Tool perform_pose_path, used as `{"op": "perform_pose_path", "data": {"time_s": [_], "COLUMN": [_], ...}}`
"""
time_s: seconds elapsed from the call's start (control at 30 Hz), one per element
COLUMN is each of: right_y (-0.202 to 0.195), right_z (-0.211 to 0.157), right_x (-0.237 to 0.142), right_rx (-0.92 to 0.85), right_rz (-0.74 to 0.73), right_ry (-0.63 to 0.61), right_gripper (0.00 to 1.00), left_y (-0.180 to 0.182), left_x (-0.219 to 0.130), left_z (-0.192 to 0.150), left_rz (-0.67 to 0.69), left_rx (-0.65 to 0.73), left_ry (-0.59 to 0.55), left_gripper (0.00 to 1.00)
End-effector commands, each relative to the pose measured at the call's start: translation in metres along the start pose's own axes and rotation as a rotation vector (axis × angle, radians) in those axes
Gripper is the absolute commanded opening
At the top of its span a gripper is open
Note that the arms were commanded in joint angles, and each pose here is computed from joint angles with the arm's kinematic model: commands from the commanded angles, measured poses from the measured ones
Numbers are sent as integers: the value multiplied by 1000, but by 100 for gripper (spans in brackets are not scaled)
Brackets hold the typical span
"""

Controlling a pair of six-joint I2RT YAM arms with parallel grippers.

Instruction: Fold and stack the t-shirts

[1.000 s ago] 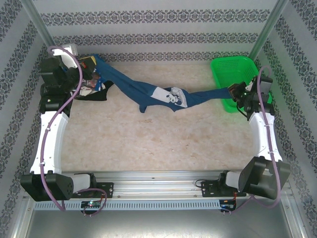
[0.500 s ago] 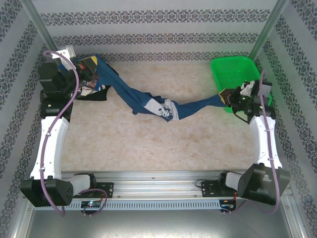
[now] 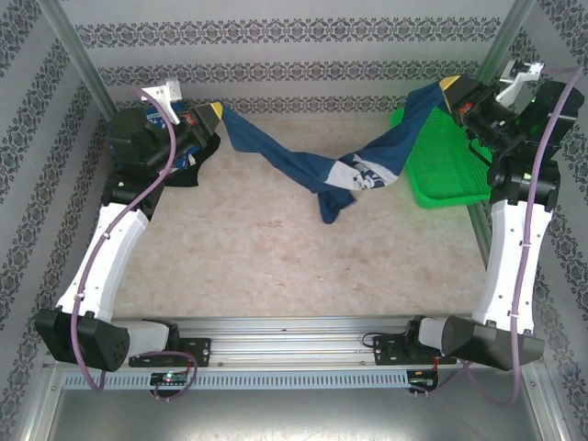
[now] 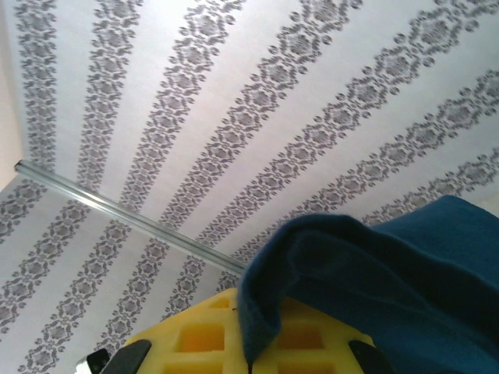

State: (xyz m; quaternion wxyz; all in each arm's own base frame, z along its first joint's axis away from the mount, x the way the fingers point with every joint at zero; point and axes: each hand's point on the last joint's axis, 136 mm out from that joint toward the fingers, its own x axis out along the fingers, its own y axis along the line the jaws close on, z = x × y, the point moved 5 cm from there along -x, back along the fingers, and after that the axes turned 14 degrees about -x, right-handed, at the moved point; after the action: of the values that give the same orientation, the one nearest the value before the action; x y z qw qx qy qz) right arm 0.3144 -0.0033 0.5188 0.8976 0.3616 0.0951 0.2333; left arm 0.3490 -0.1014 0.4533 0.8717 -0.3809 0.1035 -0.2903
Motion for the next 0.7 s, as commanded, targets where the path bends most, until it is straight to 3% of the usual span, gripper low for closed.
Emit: {"op": "perform_pose_path", "data": {"time_s": [0.0, 0.23, 0.3, 0.47, 0.57, 0.67], "right_y": [-19, -73, -88, -140, -139, -127], "right_z": [-6, -65, -87, -145, -194, -276], "right_x": [8, 17, 22, 3, -4, -8], "right_rx": [64, 182, 210, 293, 356, 403], "right_rz": [-26, -119, -145, -387, -344, -319], "right_ry": [27, 186, 248, 390, 490, 729], "right_gripper": [0, 0, 0, 0, 0, 0], "left_y": [-1, 27, 25, -3, -15, -15], "left_x": [-21, -49, -54, -48, -52, -48], "left_z": [6, -12, -7, 11, 22, 24], "left_rz": [53, 207, 209, 113, 85, 81], "left_rx": [37, 18, 25, 43, 47, 43], "left_ry": [-81, -81, -101, -100, -155, -145], "left_gripper": [0, 0, 0, 0, 0, 0]}}
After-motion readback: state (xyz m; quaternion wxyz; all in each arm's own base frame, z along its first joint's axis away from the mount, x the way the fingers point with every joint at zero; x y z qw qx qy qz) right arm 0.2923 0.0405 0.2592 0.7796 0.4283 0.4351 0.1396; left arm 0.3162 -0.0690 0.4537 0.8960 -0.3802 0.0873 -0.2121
